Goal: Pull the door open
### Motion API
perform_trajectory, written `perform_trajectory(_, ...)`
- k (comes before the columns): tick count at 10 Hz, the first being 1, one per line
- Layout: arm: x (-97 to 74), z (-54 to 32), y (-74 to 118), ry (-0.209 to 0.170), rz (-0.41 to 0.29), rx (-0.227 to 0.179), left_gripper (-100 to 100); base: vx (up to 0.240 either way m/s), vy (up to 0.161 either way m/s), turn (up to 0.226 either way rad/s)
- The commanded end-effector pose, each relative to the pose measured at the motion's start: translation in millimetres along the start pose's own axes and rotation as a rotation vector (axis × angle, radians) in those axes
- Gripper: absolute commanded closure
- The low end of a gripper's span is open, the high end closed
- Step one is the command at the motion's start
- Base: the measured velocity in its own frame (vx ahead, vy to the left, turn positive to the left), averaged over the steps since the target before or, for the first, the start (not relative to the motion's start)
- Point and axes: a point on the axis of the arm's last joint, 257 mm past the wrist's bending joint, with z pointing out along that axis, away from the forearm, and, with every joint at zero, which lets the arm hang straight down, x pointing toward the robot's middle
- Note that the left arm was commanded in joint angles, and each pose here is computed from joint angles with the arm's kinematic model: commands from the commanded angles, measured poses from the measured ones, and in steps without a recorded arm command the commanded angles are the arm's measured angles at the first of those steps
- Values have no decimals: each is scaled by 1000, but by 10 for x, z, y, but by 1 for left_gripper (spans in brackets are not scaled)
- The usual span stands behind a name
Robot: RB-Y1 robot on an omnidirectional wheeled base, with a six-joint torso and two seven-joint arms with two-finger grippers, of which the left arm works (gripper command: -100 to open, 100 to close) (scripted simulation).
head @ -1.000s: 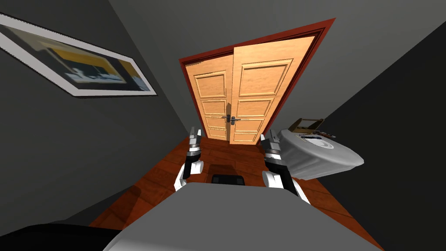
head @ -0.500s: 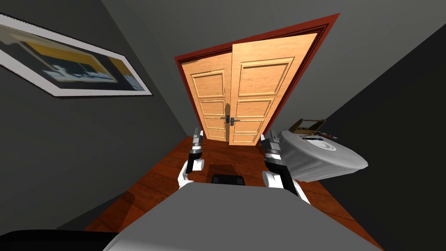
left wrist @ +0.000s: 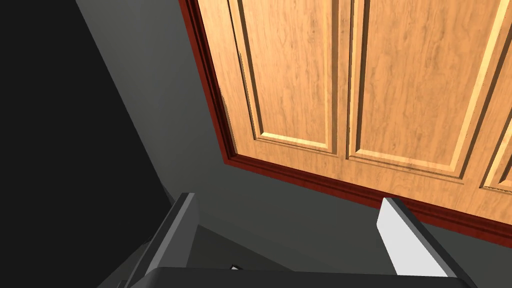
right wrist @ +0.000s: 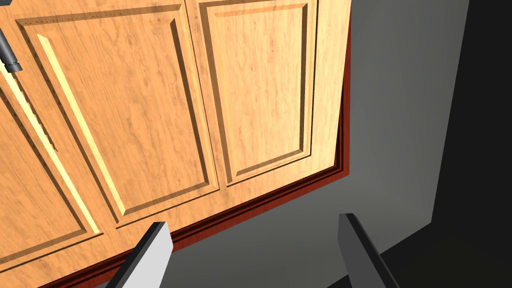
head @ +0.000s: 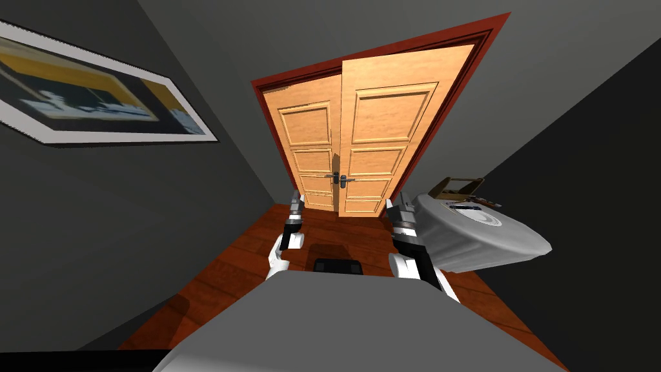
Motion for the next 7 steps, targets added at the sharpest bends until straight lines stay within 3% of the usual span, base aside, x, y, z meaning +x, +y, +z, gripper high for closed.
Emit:
perform_trajectory(1, -2, -10, 111, 3, -2, -17, -100, 67, -9, -10)
perform_trajectory(7, 0, 109, 667, 24, -17, -110, -100, 90, -18, -34)
